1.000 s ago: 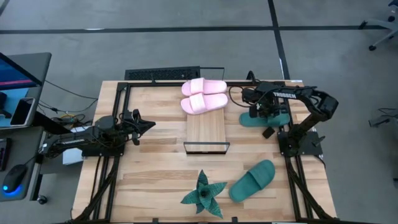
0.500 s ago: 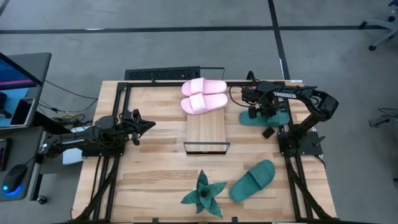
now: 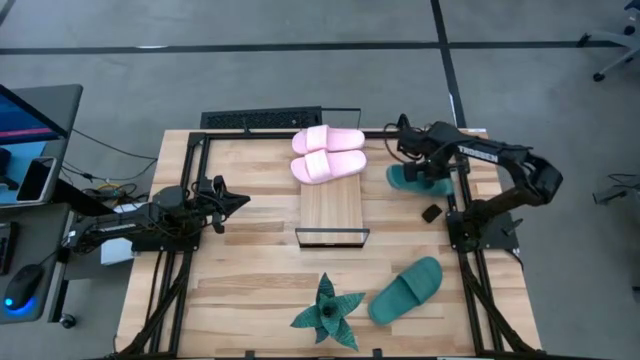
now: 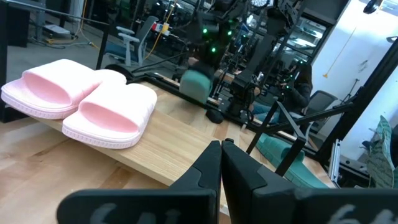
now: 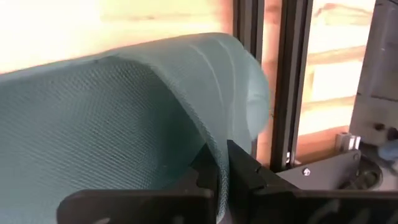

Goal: Pick and place slides into the shelf
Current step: Put the top green slipper on the shelf

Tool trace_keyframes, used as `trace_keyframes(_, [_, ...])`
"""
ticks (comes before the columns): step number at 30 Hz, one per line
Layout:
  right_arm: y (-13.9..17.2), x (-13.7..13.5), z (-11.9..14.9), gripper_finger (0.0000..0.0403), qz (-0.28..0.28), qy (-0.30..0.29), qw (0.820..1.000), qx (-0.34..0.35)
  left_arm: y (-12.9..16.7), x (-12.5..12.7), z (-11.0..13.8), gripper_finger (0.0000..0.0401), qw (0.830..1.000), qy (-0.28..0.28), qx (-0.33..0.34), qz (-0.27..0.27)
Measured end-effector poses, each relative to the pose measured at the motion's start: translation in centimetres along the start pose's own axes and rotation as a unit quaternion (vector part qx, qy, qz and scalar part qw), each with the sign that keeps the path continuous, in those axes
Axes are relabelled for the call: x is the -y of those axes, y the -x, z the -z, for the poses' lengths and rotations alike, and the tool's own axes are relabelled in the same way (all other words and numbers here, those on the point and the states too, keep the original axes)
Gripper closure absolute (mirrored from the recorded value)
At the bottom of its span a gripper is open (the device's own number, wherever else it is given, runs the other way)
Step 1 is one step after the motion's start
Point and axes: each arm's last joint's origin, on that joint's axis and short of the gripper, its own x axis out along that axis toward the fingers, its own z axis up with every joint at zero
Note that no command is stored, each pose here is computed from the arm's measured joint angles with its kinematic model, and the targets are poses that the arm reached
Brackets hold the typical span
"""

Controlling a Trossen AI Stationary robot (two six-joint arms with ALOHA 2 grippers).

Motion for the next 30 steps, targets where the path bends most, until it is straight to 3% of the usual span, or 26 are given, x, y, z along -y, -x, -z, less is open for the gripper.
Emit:
trace_keyframes(9, [4.1,1.1,-0.3,0.0402,-0.070,0.011,0.996,0.049,0.0,0.0,0.0,0.0401,1.000,0.000,0.000,0.000])
trace_keyframes(19, [8.3,1.7,-0.3,0.0402,-0.124,0.035,0.991,0.030,0.0,0.0,0.0,0.0401,1.000,0.000,0.000,0.000])
trace_keyframes(24, [9.3,0.0,-0.3,0.0403,-0.096,0.073,0.993,0.002,0.0,0.0,0.0,0.0401,1.000,0.000,0.000,0.000])
trace_keyframes(30, [10.0,-4.1,-0.9,0.0403,-0.102,0.120,0.987,-0.018,0.0,0.0,0.0,0.0401,1.000,0.000,0.000,0.000])
